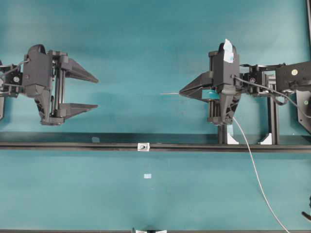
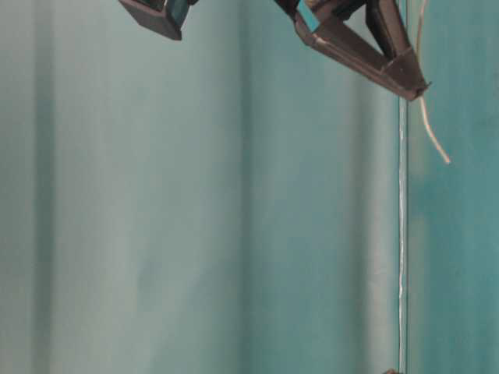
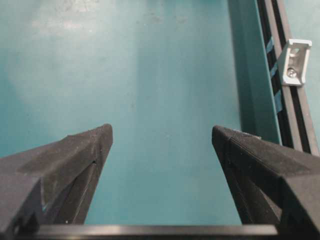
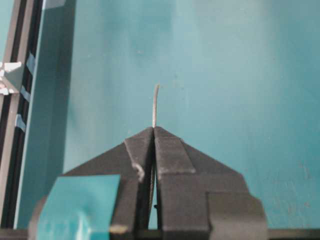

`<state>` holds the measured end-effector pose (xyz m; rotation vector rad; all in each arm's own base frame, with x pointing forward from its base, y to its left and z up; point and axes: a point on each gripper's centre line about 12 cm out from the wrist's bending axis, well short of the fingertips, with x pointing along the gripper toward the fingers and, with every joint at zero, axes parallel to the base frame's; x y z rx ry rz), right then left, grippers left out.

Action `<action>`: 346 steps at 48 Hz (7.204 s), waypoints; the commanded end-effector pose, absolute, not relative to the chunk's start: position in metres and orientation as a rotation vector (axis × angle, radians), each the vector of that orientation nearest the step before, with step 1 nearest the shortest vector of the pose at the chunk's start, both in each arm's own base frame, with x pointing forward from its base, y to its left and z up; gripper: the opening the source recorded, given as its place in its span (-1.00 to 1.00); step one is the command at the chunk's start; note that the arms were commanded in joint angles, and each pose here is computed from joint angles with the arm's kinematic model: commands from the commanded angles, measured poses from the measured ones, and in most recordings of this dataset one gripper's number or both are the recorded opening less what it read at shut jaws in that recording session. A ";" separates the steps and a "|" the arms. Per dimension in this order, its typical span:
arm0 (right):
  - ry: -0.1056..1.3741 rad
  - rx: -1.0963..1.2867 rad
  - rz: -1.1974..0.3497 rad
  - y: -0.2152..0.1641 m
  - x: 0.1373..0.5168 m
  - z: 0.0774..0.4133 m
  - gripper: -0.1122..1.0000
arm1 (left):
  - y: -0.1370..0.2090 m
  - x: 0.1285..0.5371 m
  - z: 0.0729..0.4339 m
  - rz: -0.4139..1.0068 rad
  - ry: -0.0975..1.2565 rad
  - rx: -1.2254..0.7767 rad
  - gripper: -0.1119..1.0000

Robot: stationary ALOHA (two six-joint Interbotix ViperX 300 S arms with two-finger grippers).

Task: Insert the wire through the hole in the metal fitting marked with a red label. (retake)
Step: 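Carry the wire with the right gripper toward the long black rail, then align the wire tip with the red-ringed hole in the white bracket, then push the wire tip leftward through the bracket hole with the right gripper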

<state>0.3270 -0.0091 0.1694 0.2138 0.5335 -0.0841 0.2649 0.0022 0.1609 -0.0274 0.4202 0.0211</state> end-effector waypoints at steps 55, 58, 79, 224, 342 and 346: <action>0.286 0.202 -0.018 0.046 0.313 0.154 -0.75 | -0.042 0.293 0.128 -0.107 0.187 -0.057 0.39; 0.280 0.185 -0.029 0.052 0.313 0.151 -0.75 | -0.046 0.295 0.126 -0.116 0.181 -0.056 0.39; 0.204 0.112 -0.005 0.101 0.314 0.134 -0.75 | -0.063 0.300 0.109 -0.169 0.142 -0.052 0.39; 0.161 0.138 -0.056 0.122 0.327 0.092 -0.75 | -0.076 0.322 0.077 -0.187 0.130 -0.126 0.37; 0.107 0.119 -0.109 0.118 0.374 0.085 -0.75 | -0.078 0.327 0.076 -0.187 0.139 -0.124 0.36; 0.106 0.119 -0.108 0.119 0.376 0.085 -0.75 | -0.078 0.327 0.077 -0.187 0.137 -0.124 0.36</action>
